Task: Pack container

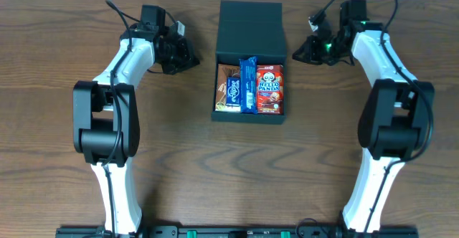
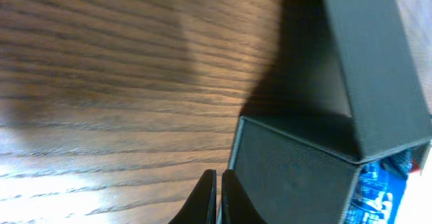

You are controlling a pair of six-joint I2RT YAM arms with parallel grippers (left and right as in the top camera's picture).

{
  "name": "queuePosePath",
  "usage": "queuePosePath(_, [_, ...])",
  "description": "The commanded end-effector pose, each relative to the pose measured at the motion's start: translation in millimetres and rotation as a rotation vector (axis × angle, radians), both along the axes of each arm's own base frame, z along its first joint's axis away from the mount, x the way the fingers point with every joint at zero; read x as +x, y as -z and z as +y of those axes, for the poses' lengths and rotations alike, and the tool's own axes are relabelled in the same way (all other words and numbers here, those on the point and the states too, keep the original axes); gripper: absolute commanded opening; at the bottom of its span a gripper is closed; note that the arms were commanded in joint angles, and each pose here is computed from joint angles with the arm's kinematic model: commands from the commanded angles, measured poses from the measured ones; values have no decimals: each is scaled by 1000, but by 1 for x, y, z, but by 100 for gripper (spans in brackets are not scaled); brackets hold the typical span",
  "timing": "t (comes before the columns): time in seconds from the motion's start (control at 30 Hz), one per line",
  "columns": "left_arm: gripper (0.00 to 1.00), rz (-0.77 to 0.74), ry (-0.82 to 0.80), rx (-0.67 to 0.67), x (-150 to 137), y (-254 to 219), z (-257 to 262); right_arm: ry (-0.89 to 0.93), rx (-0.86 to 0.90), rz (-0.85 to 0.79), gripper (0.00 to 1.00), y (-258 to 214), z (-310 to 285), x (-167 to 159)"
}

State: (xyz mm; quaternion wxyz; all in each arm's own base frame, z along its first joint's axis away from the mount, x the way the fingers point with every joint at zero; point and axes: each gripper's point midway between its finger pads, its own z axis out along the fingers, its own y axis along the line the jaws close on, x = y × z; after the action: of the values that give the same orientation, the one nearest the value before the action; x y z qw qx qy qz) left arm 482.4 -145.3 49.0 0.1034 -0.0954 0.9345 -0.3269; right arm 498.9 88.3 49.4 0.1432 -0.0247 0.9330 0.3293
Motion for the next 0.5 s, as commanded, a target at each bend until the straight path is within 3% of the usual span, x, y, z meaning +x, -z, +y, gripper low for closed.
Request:
queuePosePath(0.0, [6, 15, 0, -50, -1, -4, -7, 5, 97, 83, 1, 22, 17, -6])
queuePosePath(0.47, [6, 24, -17, -64, 0, -5, -8, 12, 188, 31, 1, 29, 40, 15])
